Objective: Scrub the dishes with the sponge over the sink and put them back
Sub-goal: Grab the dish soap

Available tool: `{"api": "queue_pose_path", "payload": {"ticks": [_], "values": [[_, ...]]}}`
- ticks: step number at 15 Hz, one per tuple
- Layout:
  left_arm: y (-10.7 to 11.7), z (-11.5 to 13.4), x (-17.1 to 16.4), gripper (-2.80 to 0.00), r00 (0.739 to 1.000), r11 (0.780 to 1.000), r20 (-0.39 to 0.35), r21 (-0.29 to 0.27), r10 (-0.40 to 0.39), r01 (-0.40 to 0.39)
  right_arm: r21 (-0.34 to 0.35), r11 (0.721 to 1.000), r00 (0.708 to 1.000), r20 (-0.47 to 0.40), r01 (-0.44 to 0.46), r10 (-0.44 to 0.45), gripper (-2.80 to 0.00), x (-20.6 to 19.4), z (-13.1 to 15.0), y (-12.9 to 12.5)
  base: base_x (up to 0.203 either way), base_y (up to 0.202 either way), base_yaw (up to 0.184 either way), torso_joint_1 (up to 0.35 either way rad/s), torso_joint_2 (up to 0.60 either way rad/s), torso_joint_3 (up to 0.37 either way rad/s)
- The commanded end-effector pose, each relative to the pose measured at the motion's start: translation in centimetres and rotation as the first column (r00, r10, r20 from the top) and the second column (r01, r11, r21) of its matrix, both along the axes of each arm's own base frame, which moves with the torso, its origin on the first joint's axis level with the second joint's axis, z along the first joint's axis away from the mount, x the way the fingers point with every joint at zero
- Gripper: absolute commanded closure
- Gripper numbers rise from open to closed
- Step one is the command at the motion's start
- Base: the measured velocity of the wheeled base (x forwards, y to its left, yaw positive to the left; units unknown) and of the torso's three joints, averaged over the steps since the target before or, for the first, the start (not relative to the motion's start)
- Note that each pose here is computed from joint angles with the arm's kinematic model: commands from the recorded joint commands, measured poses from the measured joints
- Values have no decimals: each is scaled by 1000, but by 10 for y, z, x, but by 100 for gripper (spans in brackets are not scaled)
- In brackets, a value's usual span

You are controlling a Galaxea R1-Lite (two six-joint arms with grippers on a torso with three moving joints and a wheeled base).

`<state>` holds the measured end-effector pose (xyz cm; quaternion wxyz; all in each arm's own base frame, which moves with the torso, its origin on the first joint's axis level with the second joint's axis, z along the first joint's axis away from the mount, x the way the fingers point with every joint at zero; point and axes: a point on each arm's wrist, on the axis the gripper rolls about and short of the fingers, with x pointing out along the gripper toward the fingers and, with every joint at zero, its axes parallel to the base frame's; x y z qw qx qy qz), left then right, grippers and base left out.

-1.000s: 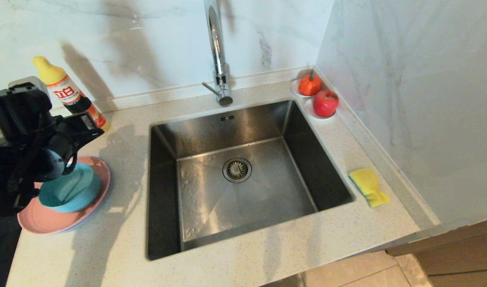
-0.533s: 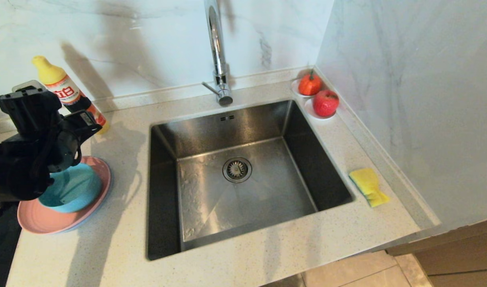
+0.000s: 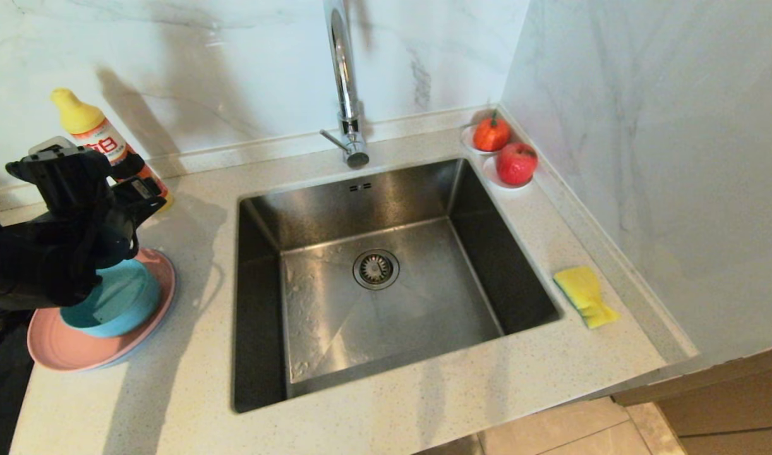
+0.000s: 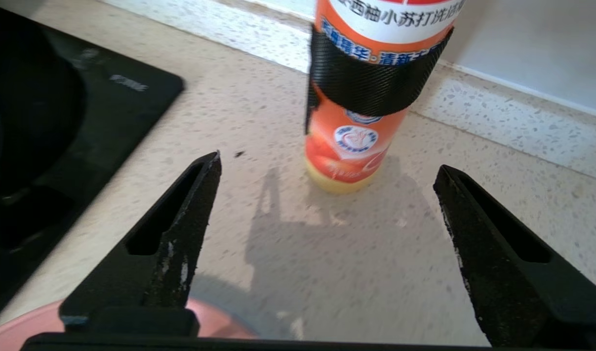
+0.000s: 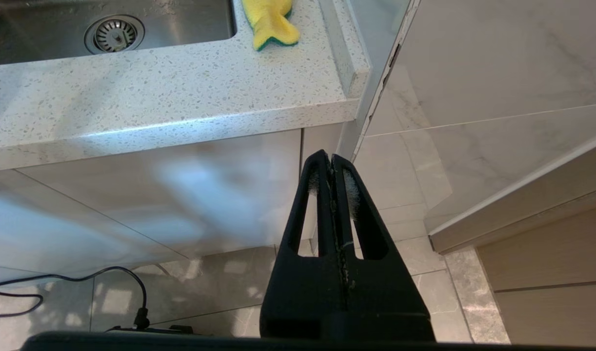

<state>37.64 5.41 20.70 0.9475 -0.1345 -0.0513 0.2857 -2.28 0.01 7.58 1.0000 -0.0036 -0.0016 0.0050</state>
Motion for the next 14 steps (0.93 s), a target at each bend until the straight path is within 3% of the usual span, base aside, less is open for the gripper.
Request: {"api": "queue_pose_path", "payload": {"ticks": [1, 14], "values": [[2, -7, 13, -280, 1000, 1000, 0, -4, -1, 1, 0, 1000, 1000, 0, -1, 1, 0, 0, 0, 0, 0, 0, 0, 0, 0, 0], [12, -18, 77, -280, 998, 1000, 69, 23, 7, -9, 0, 1000, 1000, 0, -1, 1, 0, 0, 0, 0, 0, 0, 0, 0, 0, 0]]}}
